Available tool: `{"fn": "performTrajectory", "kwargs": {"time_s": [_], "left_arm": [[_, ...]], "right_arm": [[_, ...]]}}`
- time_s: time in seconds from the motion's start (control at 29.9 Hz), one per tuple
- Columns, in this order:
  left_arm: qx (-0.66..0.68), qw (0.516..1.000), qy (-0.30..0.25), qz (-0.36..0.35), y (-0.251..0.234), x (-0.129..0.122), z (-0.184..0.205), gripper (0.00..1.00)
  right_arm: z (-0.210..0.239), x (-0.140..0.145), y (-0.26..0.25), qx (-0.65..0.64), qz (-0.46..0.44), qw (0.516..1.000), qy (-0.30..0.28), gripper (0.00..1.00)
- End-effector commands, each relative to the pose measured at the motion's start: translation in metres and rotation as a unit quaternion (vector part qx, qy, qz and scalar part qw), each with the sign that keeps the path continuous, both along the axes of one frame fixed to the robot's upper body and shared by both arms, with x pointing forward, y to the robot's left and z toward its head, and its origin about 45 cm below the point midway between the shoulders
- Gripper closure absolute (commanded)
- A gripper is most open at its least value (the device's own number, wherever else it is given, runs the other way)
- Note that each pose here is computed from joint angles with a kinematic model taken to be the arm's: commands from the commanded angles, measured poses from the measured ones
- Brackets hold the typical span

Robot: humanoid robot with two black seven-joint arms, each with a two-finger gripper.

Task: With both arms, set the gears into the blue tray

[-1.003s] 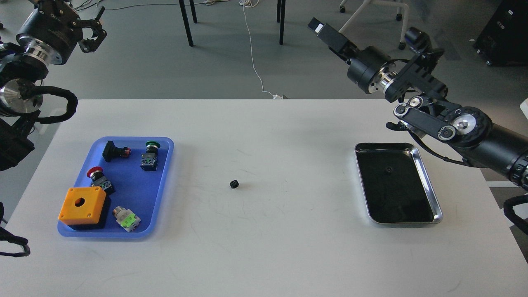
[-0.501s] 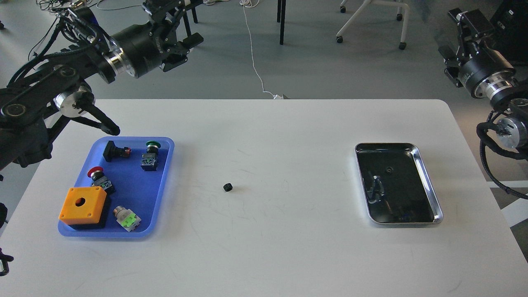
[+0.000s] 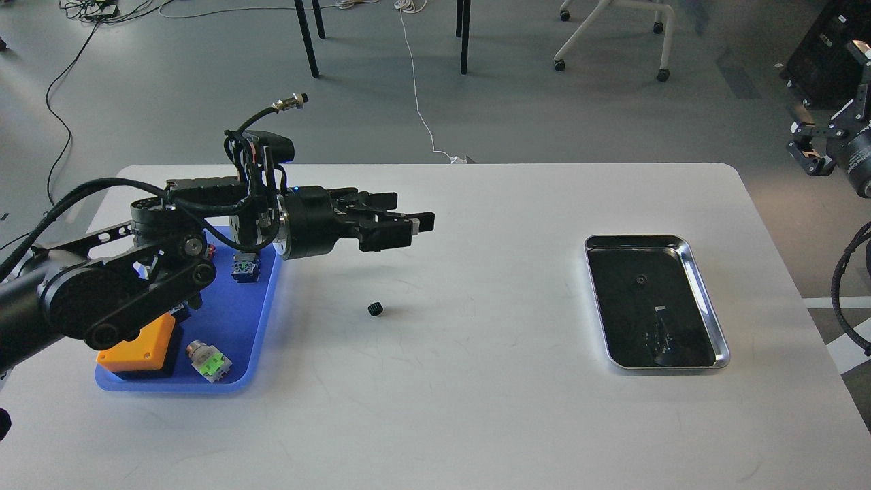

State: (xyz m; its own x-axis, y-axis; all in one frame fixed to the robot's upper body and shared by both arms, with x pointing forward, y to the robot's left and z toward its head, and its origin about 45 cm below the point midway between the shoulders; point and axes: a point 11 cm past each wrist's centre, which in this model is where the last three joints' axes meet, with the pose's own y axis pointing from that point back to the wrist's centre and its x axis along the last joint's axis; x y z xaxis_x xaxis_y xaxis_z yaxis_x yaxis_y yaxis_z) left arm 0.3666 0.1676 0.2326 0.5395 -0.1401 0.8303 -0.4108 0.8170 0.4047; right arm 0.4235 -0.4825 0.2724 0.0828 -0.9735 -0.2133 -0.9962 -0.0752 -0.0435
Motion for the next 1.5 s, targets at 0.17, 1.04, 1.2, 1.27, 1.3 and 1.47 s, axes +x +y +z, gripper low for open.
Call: {"fn": "performTrajectory", "kwargs": {"time_s": [0.17, 1.04, 1.2, 1.27, 1.3, 1.47], "left_arm": [[0.135, 0.985, -0.077, -0.077, 0.013, -0.018, -0.078, 0.23], [0.195, 0.977, -0.073, -0.054, 0.047, -0.012, -0.128, 0.67], [0.193, 0.977, -0.068, -0.061, 0.048, -0.016, -0.13, 0.78], [0.192, 0.977, -0.066, -0.065, 0.048, -0.017, -0.13, 0.82], [0.192, 0.977, -0.066, -0.065, 0.049, -0.017, -0.13, 0.85], [0.189, 0.977, -0.071, -0.066, 0.047, -0.014, -0.125, 0.95]], "right_arm": [[-0.034, -0.033, -0.022, 0.052, -0.021, 0.998, 0.017, 0.02], [-0.031, -0.03, -0.016, 0.066, -0.018, 0.998, 0.006, 0.02], [-0.029, -0.028, -0.015, 0.067, -0.017, 0.998, 0.003, 0.02], [-0.028, -0.028, -0.015, 0.067, -0.016, 0.998, 0.002, 0.02], [-0.027, -0.027, -0.015, 0.067, -0.016, 0.998, 0.001, 0.02], [-0.025, -0.026, -0.014, 0.067, -0.015, 0.998, -0.001, 0.02]]}}
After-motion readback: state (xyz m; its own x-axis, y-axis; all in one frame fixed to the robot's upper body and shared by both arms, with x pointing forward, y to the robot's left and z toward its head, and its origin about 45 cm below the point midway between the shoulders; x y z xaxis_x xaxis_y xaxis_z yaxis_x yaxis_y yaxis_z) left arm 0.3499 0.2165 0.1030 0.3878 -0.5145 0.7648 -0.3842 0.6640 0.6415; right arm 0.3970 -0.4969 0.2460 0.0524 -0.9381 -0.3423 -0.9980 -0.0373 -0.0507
